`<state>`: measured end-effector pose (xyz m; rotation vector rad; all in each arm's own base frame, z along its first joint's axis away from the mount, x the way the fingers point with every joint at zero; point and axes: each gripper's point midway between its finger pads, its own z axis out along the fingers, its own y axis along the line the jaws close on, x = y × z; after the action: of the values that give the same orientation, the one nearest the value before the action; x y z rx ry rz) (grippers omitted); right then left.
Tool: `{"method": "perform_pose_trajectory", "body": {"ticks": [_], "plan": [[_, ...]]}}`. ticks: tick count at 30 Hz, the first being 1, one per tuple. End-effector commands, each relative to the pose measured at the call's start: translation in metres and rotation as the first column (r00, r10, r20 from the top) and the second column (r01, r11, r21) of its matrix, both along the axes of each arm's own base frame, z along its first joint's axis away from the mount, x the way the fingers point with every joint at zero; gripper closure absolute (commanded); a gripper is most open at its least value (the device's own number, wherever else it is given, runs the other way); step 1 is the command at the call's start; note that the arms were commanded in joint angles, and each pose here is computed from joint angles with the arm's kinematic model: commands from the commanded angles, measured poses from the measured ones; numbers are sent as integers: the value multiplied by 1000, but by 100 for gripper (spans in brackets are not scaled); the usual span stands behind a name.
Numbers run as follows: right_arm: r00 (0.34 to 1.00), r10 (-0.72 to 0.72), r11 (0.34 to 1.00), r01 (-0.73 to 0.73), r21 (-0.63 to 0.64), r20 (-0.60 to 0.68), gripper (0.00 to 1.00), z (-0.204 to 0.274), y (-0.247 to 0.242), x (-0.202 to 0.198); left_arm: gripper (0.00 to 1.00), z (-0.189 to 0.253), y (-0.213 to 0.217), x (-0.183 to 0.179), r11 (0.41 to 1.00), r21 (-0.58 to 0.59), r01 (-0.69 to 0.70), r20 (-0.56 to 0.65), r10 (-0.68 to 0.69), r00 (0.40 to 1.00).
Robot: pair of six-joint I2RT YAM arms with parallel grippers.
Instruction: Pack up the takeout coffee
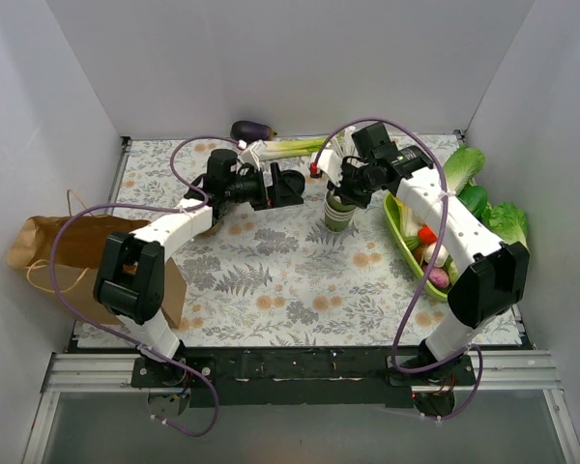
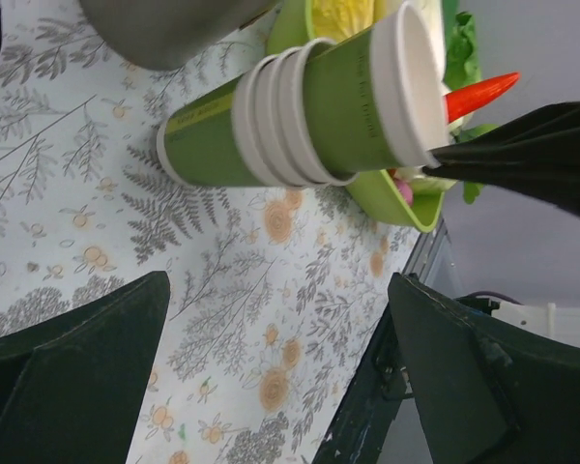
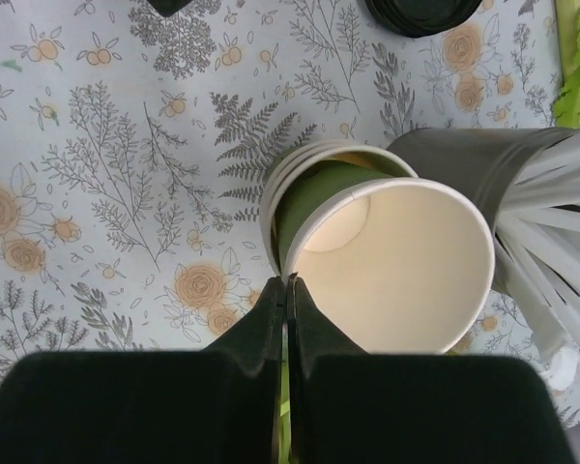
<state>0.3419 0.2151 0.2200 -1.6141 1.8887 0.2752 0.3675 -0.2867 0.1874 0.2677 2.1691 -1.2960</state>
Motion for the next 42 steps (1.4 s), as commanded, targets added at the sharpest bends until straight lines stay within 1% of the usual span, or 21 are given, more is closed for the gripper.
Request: {"method": "perform_pose_trajectory", "body": {"ticks": [1, 2, 5, 8, 9, 15, 18, 20, 22, 23, 24, 25, 26, 27, 31, 32, 33, 34, 37, 40, 42], "plan": [[997, -39, 999, 38, 13, 66, 99, 1, 9, 9, 2, 31, -17, 4, 988, -142, 67, 57, -59, 997], [997, -36, 999, 34, 27, 75, 99, 2, 12, 11, 2, 28, -20, 4, 984, -167, 61, 13, -60, 998], [997, -47, 999, 46, 22, 59, 99, 0, 12, 13, 2, 14, -29, 12, 981, -184, 62, -33, -69, 997], [996, -54, 998, 52, 31, 74, 99, 11, 15, 18, 2, 5, -34, 20, 982, -180, 63, -44, -72, 996], [992, -61, 997, 56, 49, 107, 99, 27, 18, 25, 2, 3, -35, 22, 983, -174, 63, -42, -71, 997], [987, -73, 996, 65, 56, 145, 99, 75, 14, 22, 2, 13, -32, 22, 986, -154, 70, -10, -72, 997], [986, -64, 997, 57, 51, 156, 99, 89, 5, 5, 2, 23, -27, 19, 989, -129, 65, 22, -63, 998], [990, -25, 999, 20, 39, 140, 99, 86, 5, -12, 2, 26, -22, 18, 994, -93, 55, 40, -52, 998], [990, 15, 998, -24, 58, 141, 99, 93, 3, -33, 2, 34, -12, 17, 999, -33, 13, 78, -10, 997], [994, 67, 995, -73, 64, 90, 99, 82, 8, -50, 2, 38, -7, 18, 1000, -9, -8, 91, 9, 996], [991, 97, 991, -105, 79, 97, 99, 86, 7, -63, 2, 43, 1, 25, 998, 26, -64, 122, 61, 991], [988, 124, 988, -132, 86, 86, 99, 83, 10, -73, 2, 51, 10, 19, 994, 61, -91, 132, 82, 988], [985, 161, 982, -166, 85, 56, 99, 71, 13, -89, 2, 53, 19, 21, 988, 105, -111, 178, 91, 980], [982, 178, 978, -184, 94, 63, 99, 69, 17, -93, 2, 55, 35, 28, 963, 178, -200, 192, 165, 967], [951, 304, 949, -307, 75, 45, 99, 38, 35, -127, 2, 92, 84, 36, 867, 289, -406, 319, 313, 895], [941, 332, 939, -337, 72, 63, 99, 35, 38, -132, 2, 107, 91, 32, 859, 283, -427, 365, 315, 876], [930, 367, 929, -368, 40, 30, 99, 11, 37, -142, 2, 114, 97, 30, 848, 287, -445, 387, 322, 864], [898, 433, 900, -435, 21, 74, 99, 5, 47, -148, 2, 120, 105, 32, 826, 292, -481, 418, 342, 842], [859, 507, 862, -506, -33, 70, 99, -29, 51, -161, 2, 140, 120, 29, 793, 271, -545, 499, 369, 784], [833, 549, 835, -550, -7, 77, 99, -38, 65, -166, 2, 160, 133, 27, 765, 234, -600, 581, 385, 717], [818, 569, 821, -571, 4, 81, 99, -43, 74, -169, 2, 167, 139, 23, 754, 215, -621, 604, 397, 691]]}}
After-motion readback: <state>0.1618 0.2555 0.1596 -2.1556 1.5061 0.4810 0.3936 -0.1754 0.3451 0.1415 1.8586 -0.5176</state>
